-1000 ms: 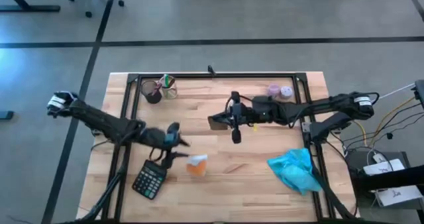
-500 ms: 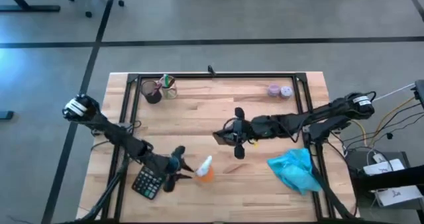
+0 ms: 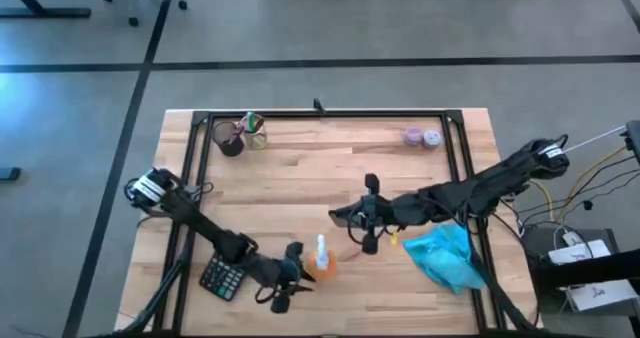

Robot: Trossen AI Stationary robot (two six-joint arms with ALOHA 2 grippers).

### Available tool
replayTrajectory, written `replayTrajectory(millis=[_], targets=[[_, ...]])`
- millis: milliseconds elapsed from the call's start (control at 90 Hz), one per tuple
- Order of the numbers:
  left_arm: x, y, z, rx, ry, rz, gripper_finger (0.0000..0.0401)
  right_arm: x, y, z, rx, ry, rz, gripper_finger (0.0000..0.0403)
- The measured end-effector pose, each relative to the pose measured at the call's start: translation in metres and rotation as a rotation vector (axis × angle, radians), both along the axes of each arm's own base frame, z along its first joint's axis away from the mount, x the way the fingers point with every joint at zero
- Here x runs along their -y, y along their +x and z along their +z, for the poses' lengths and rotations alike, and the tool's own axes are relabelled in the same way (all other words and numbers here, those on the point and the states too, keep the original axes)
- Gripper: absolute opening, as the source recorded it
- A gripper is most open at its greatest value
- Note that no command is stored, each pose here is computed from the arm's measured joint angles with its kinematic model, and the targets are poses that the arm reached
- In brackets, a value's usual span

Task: Apply microfiber cloth
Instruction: Spray the cellphone with the orange spray bottle

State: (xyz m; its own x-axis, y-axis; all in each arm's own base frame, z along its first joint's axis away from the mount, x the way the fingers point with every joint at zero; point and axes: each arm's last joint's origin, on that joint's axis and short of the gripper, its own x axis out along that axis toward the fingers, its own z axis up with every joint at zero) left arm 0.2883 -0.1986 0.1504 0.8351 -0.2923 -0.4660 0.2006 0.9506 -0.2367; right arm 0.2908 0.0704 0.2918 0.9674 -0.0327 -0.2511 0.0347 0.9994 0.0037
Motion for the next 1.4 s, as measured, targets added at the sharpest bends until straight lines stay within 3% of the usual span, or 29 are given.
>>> replayTrajectory(millis=[200,356,544,767,1033,1233,1400], targets=[[0.003,-0.025,0.040,-0.010,-0.021,0.080,0.0099,0.044,0.007,0.001,-0.007,0.058,0.064,0.0009],[-0.002,-0.051,0.084,0.197,0.105,0.271,0.0112,0.058,0.010,0.000,0.000,0.020,0.130,0.0009],[-0.035,-0.049,0.100,0.244,0.174,0.291,0.0161,0.065,0.009,0.005,0.023,0.001,0.127,0.0009],[-0.061,-0.041,0.096,0.240,0.237,0.352,0.0247,0.056,0.009,0.005,0.018,0.030,0.156,0.0009],[-0.055,-0.028,0.088,0.272,0.301,0.295,0.0320,0.057,0.009,0.016,0.030,0.072,0.135,0.0009],[-0.050,-0.026,0.100,0.335,0.208,0.140,0.0358,0.058,0.010,0.024,0.025,0.084,0.095,0.0009],[-0.056,-0.022,0.102,0.359,0.208,0.157,0.0384,0.059,0.011,0.023,0.024,0.133,0.063,0.0008]])
